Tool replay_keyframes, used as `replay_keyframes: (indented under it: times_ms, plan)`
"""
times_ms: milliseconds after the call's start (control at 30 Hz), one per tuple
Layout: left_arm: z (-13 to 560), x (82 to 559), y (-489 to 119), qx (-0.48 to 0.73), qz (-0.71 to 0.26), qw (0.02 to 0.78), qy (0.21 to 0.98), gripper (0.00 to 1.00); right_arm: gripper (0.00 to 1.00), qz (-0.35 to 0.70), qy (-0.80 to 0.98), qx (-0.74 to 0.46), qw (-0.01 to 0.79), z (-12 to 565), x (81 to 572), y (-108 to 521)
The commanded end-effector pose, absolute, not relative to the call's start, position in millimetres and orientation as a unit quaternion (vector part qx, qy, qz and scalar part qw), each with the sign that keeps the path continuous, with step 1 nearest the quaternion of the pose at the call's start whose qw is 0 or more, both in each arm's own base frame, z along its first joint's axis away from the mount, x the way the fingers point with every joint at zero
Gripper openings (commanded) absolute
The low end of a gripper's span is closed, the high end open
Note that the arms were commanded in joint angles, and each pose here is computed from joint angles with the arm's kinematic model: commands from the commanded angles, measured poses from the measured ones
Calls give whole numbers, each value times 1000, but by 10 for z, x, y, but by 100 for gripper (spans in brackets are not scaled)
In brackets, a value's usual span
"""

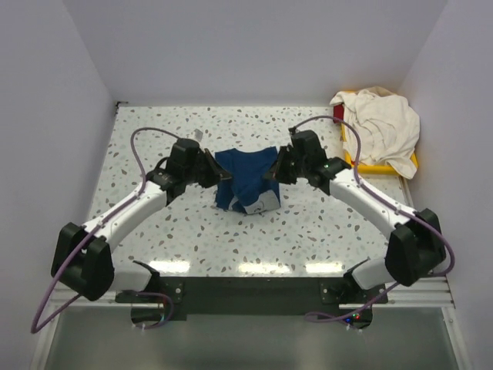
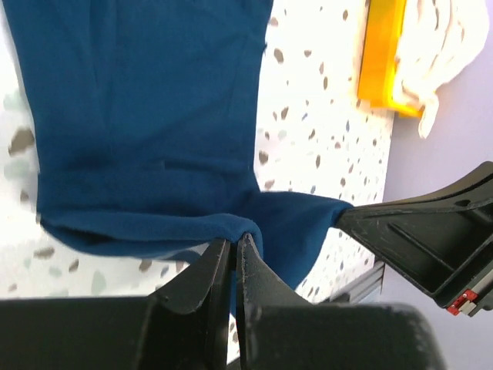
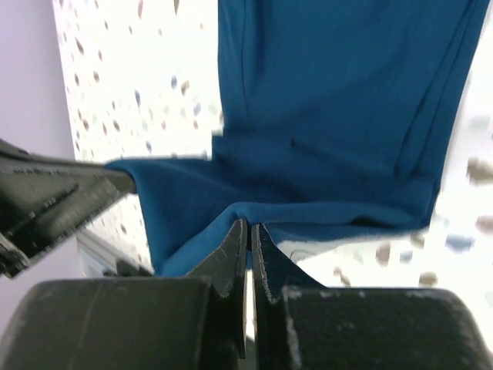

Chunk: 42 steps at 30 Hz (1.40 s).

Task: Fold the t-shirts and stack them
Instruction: Fold the tshirt

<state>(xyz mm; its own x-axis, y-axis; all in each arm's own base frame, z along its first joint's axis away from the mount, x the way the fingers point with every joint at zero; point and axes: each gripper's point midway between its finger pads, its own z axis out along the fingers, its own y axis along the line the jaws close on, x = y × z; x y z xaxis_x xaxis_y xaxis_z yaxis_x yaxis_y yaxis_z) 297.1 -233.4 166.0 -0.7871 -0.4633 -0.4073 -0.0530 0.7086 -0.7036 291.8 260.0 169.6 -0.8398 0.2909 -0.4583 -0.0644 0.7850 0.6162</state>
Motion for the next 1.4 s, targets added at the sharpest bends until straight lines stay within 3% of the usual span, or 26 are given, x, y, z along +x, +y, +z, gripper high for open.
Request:
replay_keyframes:
  times_ms: [0,167,300,400,433,467,567,633,667,800,867,967,1100,1367]
  plan:
    - [2089,3401,-2416,-130,-404,326,845,0,0,350,886,53,301,2022,3373,2647]
    - [1947,4099,-2247,-168,-410,315,839,0,0,366,877,60,305,2144,4039,2719]
    - [1790,4650,-2106,-180,-420,313,833,0,0,369,884,79,275,1700,4653,2701]
    - [1631,5058,-2086,-168,-447,307,823,0,0,392,869,73,291,1718,5071,2739]
    - [1350,5159,-2092,-173,-449,284,829,0,4,387,876,81,275,1388,5214,2752]
    - [1410,5322,-2042,-171,-458,296,821,0,6,396,866,77,294,1531,5399,2771]
    - [1317,5670,-1994,-164,-488,314,798,14,6,407,863,98,284,1280,5727,2697]
    - [1176,5783,-1986,-161,-498,306,795,15,10,413,858,113,284,1170,5877,2603]
    - [1279,5871,-1987,-150,-507,316,788,25,10,414,854,111,296,1270,5954,2584]
    - [1294,5986,-1914,-142,-510,326,783,49,17,410,851,121,306,1308,6048,2429]
    - [1396,5973,-1809,-140,-509,342,778,62,29,411,845,115,322,1397,6049,2366]
    - [1383,5873,-1659,-149,-497,360,775,66,40,386,856,108,327,1350,5970,2292]
    - [1436,5751,-1515,-165,-437,378,799,60,41,343,872,75,340,1374,5764,2223]
    - [871,5239,-1806,-151,-311,340,874,42,44,242,917,43,314,924,5258,2220]
